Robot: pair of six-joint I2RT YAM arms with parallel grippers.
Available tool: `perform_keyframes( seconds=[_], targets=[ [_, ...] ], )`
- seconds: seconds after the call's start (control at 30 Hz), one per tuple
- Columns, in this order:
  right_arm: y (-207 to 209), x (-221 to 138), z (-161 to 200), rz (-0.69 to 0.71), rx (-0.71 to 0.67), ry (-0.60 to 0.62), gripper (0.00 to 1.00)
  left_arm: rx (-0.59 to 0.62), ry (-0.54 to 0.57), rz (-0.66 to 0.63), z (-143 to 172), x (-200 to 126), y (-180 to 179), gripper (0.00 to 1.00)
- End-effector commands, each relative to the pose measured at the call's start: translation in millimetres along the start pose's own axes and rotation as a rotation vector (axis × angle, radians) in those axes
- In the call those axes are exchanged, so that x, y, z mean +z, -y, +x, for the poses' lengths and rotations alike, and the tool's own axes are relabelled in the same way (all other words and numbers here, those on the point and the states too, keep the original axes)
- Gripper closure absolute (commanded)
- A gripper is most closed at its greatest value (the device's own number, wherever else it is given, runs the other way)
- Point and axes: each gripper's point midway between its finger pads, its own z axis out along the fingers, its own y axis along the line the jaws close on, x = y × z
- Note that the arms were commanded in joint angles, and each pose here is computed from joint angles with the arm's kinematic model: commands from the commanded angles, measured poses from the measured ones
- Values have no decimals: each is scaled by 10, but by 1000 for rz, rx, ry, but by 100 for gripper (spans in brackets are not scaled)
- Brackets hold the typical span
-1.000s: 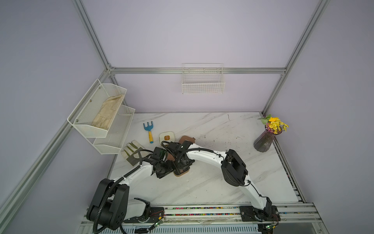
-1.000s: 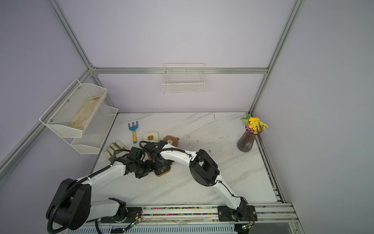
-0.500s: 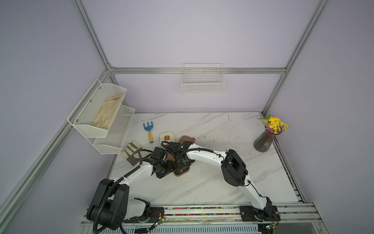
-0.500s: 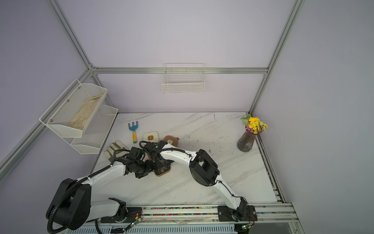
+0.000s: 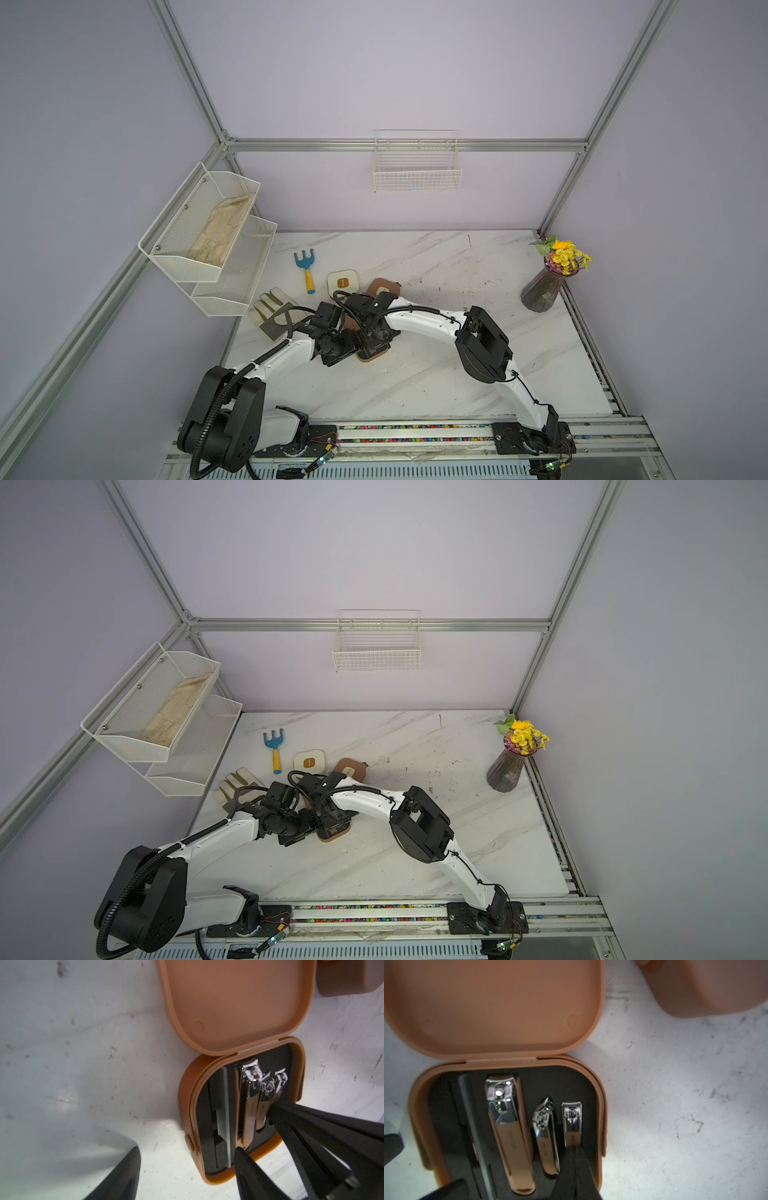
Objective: Organize nail clipper sets
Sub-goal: Place the nail clipper in the storage box.
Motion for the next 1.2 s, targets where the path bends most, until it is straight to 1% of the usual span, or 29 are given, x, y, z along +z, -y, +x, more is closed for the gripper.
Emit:
perform_keyframes(
  seconds=[0.0, 0.1, 0.27, 0.43, 0.6, 0.83, 0.93, 1.0, 1.07, 1.17],
  targets=[
    [-86, -60, 100, 23, -17, 10, 95, -5, -1, 7, -26, -12, 64, 30],
    [-182, -243, -27, -28, -22, 57, 94, -4, 3, 11, -27, -22, 78, 30],
    [-321, -357, -110, -83, -36, 83, 94, -3, 2, 9, -23, -21, 77, 30],
    [-353, -370, -145, -83, -41, 88, 94, -3, -3, 7, -21, -10, 75, 30],
    [-361, -427, -198, -81, -42, 103, 90, -3, -5, 1, -28, 3, 71, 30],
    [-372, -287, -155, -68, -49, 73, 85, 0, -5, -4, -34, 11, 68, 30],
    [-375, -239, -150, -64, -51, 70, 79, -6, 25, -15, -59, -30, 39, 30],
    [-375, -232, -154, -64, -52, 72, 75, -17, 52, -25, -79, -77, 8, 29],
    [-354, -231, -164, -57, -52, 78, 73, -21, 77, -22, -101, -134, 12, 25],
    [-311, -240, -188, -57, -48, 87, 73, -19, 116, -11, -138, -233, 35, 20]
  ],
)
